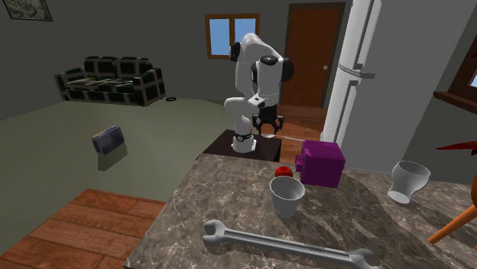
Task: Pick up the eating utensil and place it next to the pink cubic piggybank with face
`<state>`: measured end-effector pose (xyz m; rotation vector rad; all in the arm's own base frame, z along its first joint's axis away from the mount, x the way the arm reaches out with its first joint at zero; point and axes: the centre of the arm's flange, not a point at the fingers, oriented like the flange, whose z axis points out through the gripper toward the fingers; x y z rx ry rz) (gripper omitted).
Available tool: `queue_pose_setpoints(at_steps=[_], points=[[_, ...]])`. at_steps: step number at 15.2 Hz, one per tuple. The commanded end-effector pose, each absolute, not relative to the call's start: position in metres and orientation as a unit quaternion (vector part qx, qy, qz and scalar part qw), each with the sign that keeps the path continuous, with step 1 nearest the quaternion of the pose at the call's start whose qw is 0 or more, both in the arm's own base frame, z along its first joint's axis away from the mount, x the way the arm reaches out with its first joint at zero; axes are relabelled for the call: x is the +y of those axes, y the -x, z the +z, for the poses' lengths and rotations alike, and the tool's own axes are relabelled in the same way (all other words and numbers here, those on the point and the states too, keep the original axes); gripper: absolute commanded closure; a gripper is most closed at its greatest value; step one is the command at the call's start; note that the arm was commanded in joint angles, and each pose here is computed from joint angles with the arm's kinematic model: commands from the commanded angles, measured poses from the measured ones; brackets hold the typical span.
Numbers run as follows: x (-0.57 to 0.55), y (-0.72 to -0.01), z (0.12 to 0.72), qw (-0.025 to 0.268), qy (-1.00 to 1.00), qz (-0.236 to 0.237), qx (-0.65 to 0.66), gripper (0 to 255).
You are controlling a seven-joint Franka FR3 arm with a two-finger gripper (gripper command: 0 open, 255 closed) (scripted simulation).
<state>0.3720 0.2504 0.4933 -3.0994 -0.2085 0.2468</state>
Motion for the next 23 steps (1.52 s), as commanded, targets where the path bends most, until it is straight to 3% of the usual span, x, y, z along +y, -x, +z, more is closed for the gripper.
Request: queue_pose_setpoints(at_steps=[1, 23], points=[[0.251, -0.372, 0.484, 0.013, 0.995, 0.079, -0.067, 255], [0.251, -0.372, 0.367, 0.013, 0.995, 0.079, -0.067, 255]])
